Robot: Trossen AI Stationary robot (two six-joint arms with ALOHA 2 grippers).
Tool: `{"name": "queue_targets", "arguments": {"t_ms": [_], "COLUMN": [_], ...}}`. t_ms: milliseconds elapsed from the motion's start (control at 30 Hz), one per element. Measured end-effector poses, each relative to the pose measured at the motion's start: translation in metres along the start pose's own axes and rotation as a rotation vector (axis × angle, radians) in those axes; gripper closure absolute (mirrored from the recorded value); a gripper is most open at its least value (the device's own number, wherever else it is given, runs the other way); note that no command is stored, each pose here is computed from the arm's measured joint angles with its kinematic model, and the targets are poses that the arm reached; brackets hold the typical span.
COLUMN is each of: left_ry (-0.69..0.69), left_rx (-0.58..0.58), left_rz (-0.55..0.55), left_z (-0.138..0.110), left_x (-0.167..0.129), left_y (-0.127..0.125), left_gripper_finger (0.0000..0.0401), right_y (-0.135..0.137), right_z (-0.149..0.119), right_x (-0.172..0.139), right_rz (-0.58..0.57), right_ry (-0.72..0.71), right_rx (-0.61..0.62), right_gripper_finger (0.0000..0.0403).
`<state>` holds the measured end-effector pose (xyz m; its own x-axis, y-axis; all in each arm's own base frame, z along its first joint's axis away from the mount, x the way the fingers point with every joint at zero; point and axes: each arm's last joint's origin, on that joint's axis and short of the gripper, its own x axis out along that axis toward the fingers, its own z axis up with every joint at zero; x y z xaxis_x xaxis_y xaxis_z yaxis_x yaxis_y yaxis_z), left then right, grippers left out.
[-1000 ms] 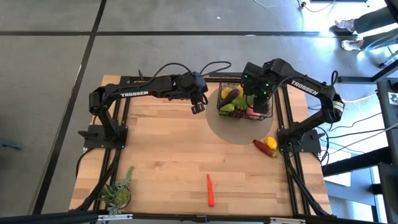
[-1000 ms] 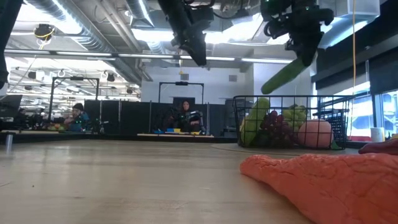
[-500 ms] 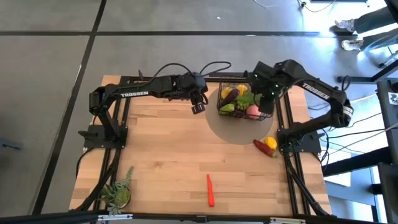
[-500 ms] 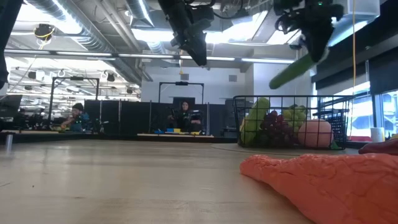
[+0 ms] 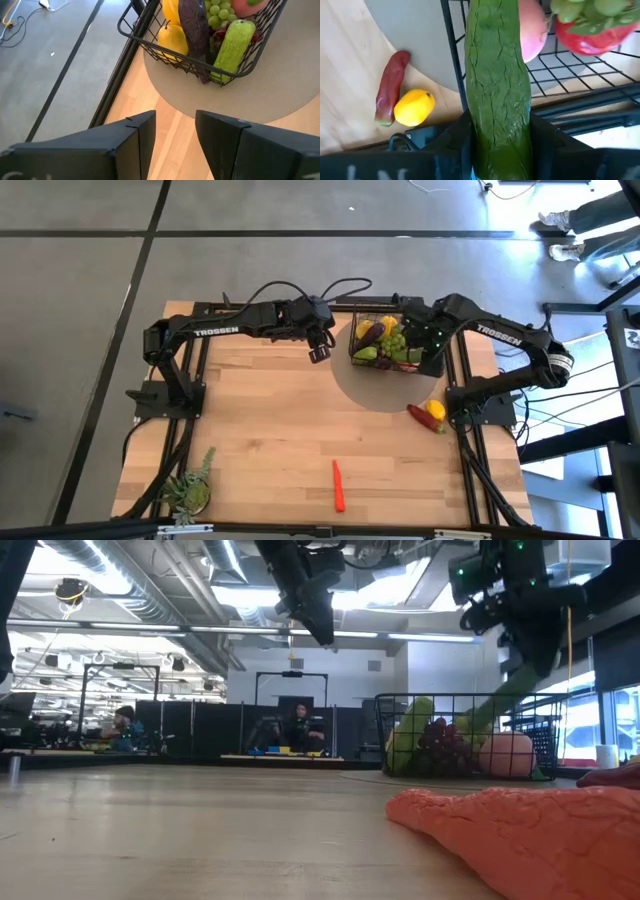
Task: Build produce basket
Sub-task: Put the green cucumber into the black wire basket
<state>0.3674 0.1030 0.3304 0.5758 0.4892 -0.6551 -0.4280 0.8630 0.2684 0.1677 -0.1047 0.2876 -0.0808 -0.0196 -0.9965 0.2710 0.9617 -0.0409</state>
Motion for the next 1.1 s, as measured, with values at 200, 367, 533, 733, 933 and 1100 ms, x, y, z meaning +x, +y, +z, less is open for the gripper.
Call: {"name": "queue_targets", "arguments": {"t_ms": [200, 367, 533, 733, 933, 1100], "left_ry": [-0.001, -0.001, 0.0, 0.0, 0.0, 0.0], "left_rx": [-0.002, -0.002, -0.002, -0.001, 0.002, 0.003], "left_rz": [0.0, 0.0, 0.0, 0.0, 0.0, 0.0], "left_z": [0.0, 0.0, 0.0, 0.0, 0.0, 0.0], "left_x": [0.0, 0.0, 0.0, 0.0, 0.0, 0.0], "left_y": [0.0, 0.0, 0.0, 0.0, 0.0, 0.0], "left_gripper_finger": [0.0274, 0.0274, 0.0274, 0.0274, 0.0274, 0.0274], "right_y": [0.001, 0.002, 0.001, 0.0, 0.0, 0.0], "right_z": [0.0, -0.001, 0.002, 0.007, 0.007, 0.006], "right_x": [0.022, 0.034, 0.034, 0.034, 0.034, 0.032], "right_rz": [0.002, 0.008, 0.005, -0.01, -0.011, -0.007], "right_ry": [0.031, 0.047, 0.016, -0.035, -0.037, -0.024], "right_rx": [-0.023, -0.025, -0.019, 0.0, 0.0, 0.006], "right_gripper_finger": [0.0281, 0.0281, 0.0275, 0.0241, 0.019, 0.0171]}}
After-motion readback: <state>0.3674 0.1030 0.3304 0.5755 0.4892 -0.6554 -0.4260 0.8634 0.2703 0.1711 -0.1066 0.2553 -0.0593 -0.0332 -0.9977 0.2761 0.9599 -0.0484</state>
